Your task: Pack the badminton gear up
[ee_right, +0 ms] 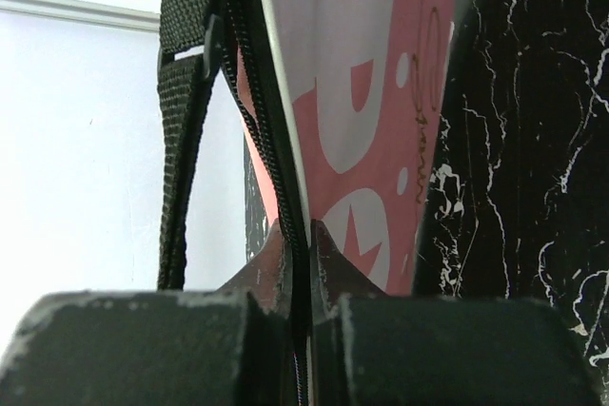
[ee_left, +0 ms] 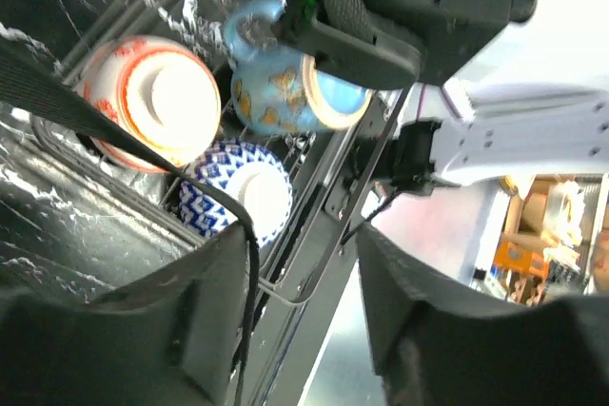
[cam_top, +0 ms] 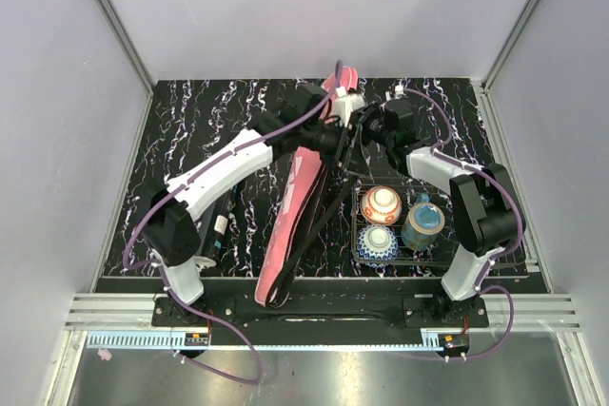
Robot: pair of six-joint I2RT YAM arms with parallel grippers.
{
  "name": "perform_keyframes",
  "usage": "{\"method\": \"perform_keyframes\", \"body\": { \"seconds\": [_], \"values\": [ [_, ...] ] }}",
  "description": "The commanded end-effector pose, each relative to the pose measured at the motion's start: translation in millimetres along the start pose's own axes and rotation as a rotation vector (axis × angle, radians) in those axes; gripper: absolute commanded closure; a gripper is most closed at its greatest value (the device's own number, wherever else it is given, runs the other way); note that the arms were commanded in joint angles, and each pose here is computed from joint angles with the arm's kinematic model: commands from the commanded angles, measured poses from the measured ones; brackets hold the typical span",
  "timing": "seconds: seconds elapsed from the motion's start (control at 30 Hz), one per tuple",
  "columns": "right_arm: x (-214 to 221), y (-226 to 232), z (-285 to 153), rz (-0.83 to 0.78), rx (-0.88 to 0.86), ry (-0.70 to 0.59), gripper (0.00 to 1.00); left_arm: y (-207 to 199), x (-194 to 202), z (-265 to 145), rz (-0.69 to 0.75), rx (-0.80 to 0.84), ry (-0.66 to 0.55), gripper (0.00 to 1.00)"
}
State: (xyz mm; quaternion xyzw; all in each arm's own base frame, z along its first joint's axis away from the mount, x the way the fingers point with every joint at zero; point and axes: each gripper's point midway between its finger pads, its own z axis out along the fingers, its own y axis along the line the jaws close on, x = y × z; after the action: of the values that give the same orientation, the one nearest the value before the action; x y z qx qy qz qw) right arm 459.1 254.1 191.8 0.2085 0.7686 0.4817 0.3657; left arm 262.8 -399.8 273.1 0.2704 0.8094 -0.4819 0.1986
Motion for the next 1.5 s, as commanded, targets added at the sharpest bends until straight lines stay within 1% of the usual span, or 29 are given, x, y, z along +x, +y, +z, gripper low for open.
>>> {"method": "perform_keyframes", "body": {
  "seconds": [0.0, 0.03, 0.07, 0.13, 0.17, 0.2, 0.23, 0.27, 0.37, 0.47, 0.5, 0.53, 0.57, 0.6, 0.67, 0.7, 0.73, 0.77, 0.8, 0.83, 0.87, 0.9, 0.97, 1.13, 1.33, 1.47],
  "values": [
    [-29, 52, -8, -0.001, -0.253, -0.122, 1.0, -22, 15, -14, 0.059, 0.042, 0.015, 0.43],
    [-27, 54, -8, -0.003, -0.271, -0.108, 1.0, -15, 17, -18, 0.059, -0.004, 0.019, 0.26],
    [-26, 51, -7, 0.006, -0.276, -0.1, 1.0, -21, 15, -27, 0.092, -0.016, -0.004, 0.22],
    [-23, 48, -5, 0.016, -0.285, -0.084, 1.0, -16, 8, -41, 0.11, -0.08, -0.05, 0.21],
    [-22, 47, -5, 0.019, -0.282, -0.079, 1.0, -22, 2, -54, 0.131, -0.09, -0.087, 0.21],
    [-22, 47, -4, 0.017, -0.283, -0.077, 1.0, -16, -4, -63, 0.123, -0.112, -0.115, 0.22],
    [-20, 46, -4, 0.013, -0.284, -0.067, 1.0, -15, -10, -73, 0.125, -0.128, -0.149, 0.25],
    [-19, 46, -5, 0.009, -0.287, -0.064, 1.0, -3, -19, -84, 0.101, -0.153, -0.181, 0.32],
    [-17, 50, -6, 0.001, -0.309, -0.05, 1.0, 16, -37, -100, 0.053, -0.193, -0.256, 0.38],
    [-15, 56, -7, -0.01, -0.337, -0.031, 1.0, 48, -66, -112, 0.03, -0.255, -0.356, 0.25],
    [-13, 57, -7, -0.016, -0.354, -0.026, 1.0, 58, -76, -115, 0.021, -0.255, -0.38, 0.24],
    [-10, 59, -7, -0.022, -0.369, -0.002, 1.0, 66, -87, -107, 0.014, -0.22, -0.378, 0.24],
    [-9, 61, -7, -0.025, -0.377, 0.006, 1.0, 73, -95, -107, -0.014, -0.211, -0.384, 0.24],
    [-7, 59, -6, -0.024, -0.375, 0.02, 1.0, 77, -101, -102, -0.023, -0.197, -0.379, 0.26],
    [-5, 59, -5, -0.028, -0.38, 0.029, 1.0, 87, -121, -93, -0.03, -0.168, -0.393, 0.44],
    [-5, 58, -5, -0.027, -0.378, 0.032, 1.0, 90, -128, -89, -0.028, -0.148, -0.401, 0.49],
    [-3, 59, -5, -0.031, -0.381, 0.04, 1.0, 91, -140, -80, -0.009, -0.091, -0.403, 0.58],
    [-4, 59, -4, -0.033, -0.382, 0.041, 1.0, 95, -146, -78, -0.029, -0.074, -0.406, 0.6],
    [-3, 59, -5, -0.033, -0.381, 0.045, 1.0, 91, -158, -81, -0.019, -0.064, -0.42, 0.6],
    [-3, 59, -5, -0.04, -0.38, 0.044, 1.0, 107, -158, -69, -0.045, -0.067, -0.403, 0.6],
    [-3, 60, -5, -0.042, -0.379, 0.044, 1.0, 111, -162, -67, -0.053, -0.067, -0.406, 0.62],
    [-3, 60, -5, -0.043, -0.376, 0.045, 1.0, 112, -169, -65, -0.041, -0.063, -0.426, 0.65],
    [-4, 61, -5, -0.049, -0.375, 0.042, 1.0, 123, -171, -57, -0.07, -0.056, -0.431, 0.7],
    [-5, 63, -6, -0.056, -0.377, 0.041, 1.0, 135, -181, -49, -0.093, -0.029, -0.474, 0.72],
    [-6, 66, -7, -0.06, -0.381, 0.04, 1.0, 147, -195, -47, -0.13, -0.021, -0.514, 0.69],
    [-7, 68, -7, -0.06, -0.385, 0.04, 1.0, 154, -201, -44, -0.155, -0.016, -0.525, 0.71]
  ]
}}
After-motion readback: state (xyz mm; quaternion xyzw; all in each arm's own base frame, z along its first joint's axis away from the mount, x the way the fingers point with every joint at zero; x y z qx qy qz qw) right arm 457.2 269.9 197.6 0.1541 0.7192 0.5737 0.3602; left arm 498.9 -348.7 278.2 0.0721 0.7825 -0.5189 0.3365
